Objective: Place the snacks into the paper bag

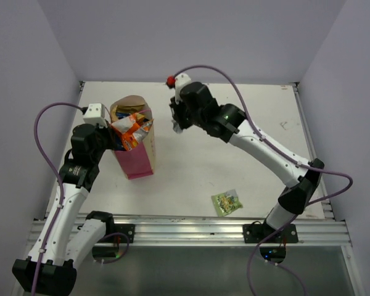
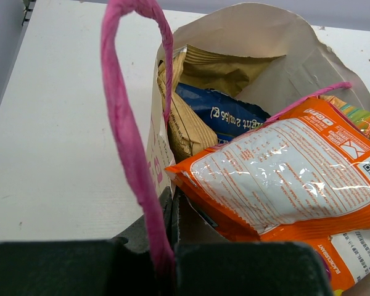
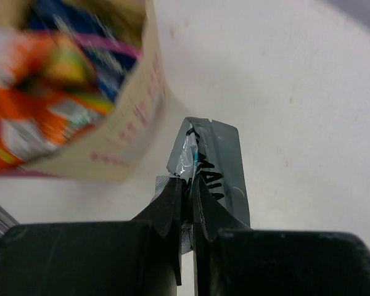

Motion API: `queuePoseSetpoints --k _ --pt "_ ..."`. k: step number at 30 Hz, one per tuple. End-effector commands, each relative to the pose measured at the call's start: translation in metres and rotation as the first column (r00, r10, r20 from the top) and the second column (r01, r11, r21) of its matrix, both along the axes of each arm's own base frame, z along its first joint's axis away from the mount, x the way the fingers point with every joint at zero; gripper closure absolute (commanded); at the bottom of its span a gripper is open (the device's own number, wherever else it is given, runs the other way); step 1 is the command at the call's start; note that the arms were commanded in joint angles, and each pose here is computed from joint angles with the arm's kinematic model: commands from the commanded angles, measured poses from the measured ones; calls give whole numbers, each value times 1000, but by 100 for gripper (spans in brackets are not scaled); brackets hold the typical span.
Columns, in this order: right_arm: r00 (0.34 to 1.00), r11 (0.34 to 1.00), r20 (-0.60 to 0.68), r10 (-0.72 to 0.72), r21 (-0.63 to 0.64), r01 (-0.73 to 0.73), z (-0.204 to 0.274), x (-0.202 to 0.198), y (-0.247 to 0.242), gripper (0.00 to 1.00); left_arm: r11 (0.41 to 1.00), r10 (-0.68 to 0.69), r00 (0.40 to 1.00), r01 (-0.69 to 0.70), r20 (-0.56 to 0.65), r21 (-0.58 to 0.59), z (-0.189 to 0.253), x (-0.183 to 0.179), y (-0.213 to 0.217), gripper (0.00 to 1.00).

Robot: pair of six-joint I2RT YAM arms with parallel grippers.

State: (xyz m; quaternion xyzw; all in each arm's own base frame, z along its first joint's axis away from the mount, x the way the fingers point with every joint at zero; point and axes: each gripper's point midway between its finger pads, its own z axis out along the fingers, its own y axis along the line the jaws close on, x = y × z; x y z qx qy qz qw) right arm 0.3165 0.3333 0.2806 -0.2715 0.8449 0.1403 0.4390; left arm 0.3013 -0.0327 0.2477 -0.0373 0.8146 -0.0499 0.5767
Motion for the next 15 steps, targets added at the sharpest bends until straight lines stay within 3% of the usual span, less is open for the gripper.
queuePoseSetpoints --k 1,3,4,7,10,15 --pt "985 990 171 -1 141 -24 76 30 30 100 1000 -13 1000 13 7 -14 5 -1 -4 100" --pt "974 962 225 38 254 -97 118 34 53 100 1000 -12 1000 12 4 -15 4 -2 -4 100" --pt "977 957 201 69 262 -122 104 43 74 100 1000 -10 1000 10 4 -16 4 -2 -4 100" --pt "968 888 202 147 405 -219 127 43 115 100 1000 -1 1000 1 9 -16 6 -5 -2 100" --pt "967 834 120 227 490 -256 99 43 154 100 1000 6 1000 -6 9 -13 8 -7 0 100" --pt "954 850 26 298 447 -278 35 30 189 100 1000 17 1000 -17 1 -5 8 -11 3 100"
